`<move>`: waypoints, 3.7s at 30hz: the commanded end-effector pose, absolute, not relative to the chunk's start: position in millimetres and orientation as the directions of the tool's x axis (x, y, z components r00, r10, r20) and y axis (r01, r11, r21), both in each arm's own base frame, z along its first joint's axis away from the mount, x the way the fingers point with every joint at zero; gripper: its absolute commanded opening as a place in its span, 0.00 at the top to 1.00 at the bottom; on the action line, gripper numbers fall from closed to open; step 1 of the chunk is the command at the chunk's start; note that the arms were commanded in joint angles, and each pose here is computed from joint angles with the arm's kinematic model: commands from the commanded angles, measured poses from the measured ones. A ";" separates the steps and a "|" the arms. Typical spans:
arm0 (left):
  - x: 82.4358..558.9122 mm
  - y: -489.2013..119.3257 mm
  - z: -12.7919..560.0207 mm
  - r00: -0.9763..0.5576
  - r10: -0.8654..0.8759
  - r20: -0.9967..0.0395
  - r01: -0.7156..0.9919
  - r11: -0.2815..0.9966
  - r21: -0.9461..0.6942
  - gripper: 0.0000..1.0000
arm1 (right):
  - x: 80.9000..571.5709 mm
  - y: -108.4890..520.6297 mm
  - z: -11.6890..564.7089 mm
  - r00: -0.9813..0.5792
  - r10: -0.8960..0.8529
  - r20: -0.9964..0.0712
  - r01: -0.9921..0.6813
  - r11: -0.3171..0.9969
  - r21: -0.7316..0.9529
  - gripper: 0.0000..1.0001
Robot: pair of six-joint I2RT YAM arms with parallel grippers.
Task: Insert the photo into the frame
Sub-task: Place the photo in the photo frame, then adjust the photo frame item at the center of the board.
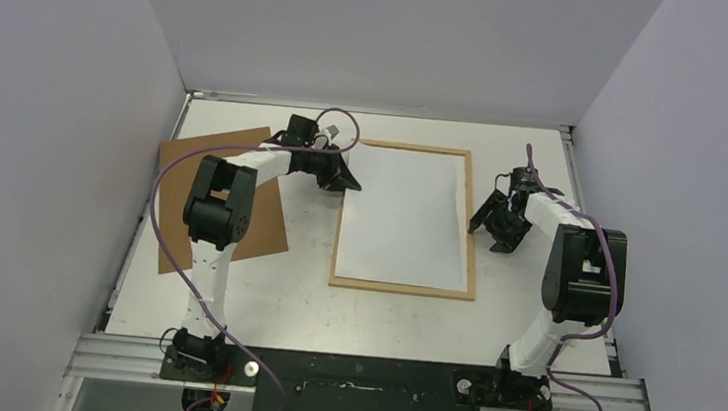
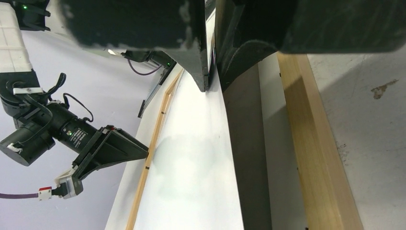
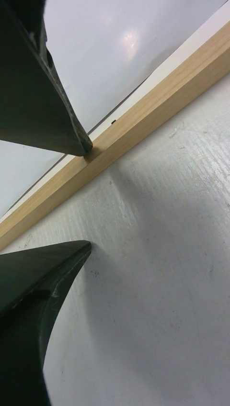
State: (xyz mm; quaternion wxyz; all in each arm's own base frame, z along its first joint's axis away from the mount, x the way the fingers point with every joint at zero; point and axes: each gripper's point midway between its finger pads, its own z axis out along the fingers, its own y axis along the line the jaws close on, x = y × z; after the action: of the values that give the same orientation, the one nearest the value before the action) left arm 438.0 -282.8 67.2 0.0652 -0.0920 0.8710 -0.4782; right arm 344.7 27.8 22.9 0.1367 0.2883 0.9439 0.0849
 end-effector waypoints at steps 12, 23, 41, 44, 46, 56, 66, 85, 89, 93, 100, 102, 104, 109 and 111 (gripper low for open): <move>439.4 -297.1 54.5 -0.987 -0.147 -0.070 -0.020 0.537 -0.844 0.88 | 337.6 26.0 5.9 -0.815 0.548 -0.187 0.515 0.834 0.199 0.34; 443.9 -306.7 60.0 -0.985 -0.137 -0.108 0.024 0.508 -0.861 0.81 | 336.7 25.9 5.0 -0.816 0.546 -0.187 0.514 0.835 0.198 0.34; 448.5 -308.4 47.5 -0.976 -0.196 -0.090 -0.031 0.542 -0.840 0.78 | 335.4 26.1 6.1 -0.815 0.547 -0.191 0.512 0.835 0.202 0.33; 449.4 -308.3 45.5 -0.974 -0.209 -0.085 -0.046 0.552 -0.832 0.74 | 335.3 26.2 6.7 -0.814 0.548 -0.192 0.513 0.834 0.204 0.33; 449.1 -305.5 45.3 -0.974 -0.211 -0.085 -0.052 0.571 -0.820 0.68 | 334.9 26.1 7.4 -0.815 0.546 -0.194 0.511 0.835 0.204 0.33; 445.9 -290.4 76.0 -0.973 -0.171 -0.155 0.003 0.660 -0.751 0.34 | 334.8 23.1 13.0 -0.810 0.547 -0.212 0.512 0.836 0.197 0.33; 450.2 -260.3 91.3 -0.962 -0.194 -0.193 -0.021 0.755 -0.655 0.31 | 339.2 24.4 20.4 -0.807 0.540 -0.240 0.496 0.840 0.222 0.32; 448.3 -104.3 118.3 -0.879 -0.358 -0.316 -0.207 0.881 -0.425 0.31 | 381.4 65.2 129.4 -0.759 0.413 -0.503 0.264 0.902 0.342 0.20; 433.4 -48.5 107.2 -0.848 -0.424 -0.317 -0.332 0.892 -0.306 0.35 | 391.2 118.1 144.7 -0.769 0.348 -0.536 0.152 0.914 0.376 0.20; 420.5 9.5 94.4 -0.752 -0.592 -0.291 -0.519 0.803 -0.293 0.45 | 404.9 182.1 164.2 -0.754 0.318 -0.575 0.035 0.893 0.448 0.20; 398.9 41.0 51.8 -0.735 -0.641 -0.223 -0.618 0.768 -0.169 0.56 | 400.6 311.6 168.0 -0.795 0.249 -0.553 -0.122 0.828 0.548 0.23; 387.9 43.6 41.4 -0.739 -0.644 -0.198 -0.632 0.764 -0.127 0.56 | 393.6 342.8 163.5 -0.816 0.243 -0.525 -0.134 0.804 0.580 0.24; 378.5 46.1 32.2 -0.739 -0.648 -0.186 -0.643 0.760 -0.094 0.56 | 385.1 372.1 159.5 -0.838 0.240 -0.490 -0.140 0.774 0.618 0.24; 355.5 21.9 9.5 -0.776 -0.625 -0.087 -0.616 0.780 -0.108 0.62 | 375.4 412.8 144.9 -0.874 0.223 -0.431 -0.134 0.743 0.656 0.26; 345.4 7.0 1.7 -0.793 -0.607 -0.051 -0.599 0.792 -0.116 0.63 | 373.4 421.4 139.9 -0.882 0.222 -0.415 -0.126 0.738 0.663 0.26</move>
State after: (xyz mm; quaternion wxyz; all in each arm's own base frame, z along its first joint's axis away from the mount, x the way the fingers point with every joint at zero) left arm 361.6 29.0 15.8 0.0725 -0.3343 0.9391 -0.0332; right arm 359.8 398.0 114.7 0.2286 0.0033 0.9201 0.3181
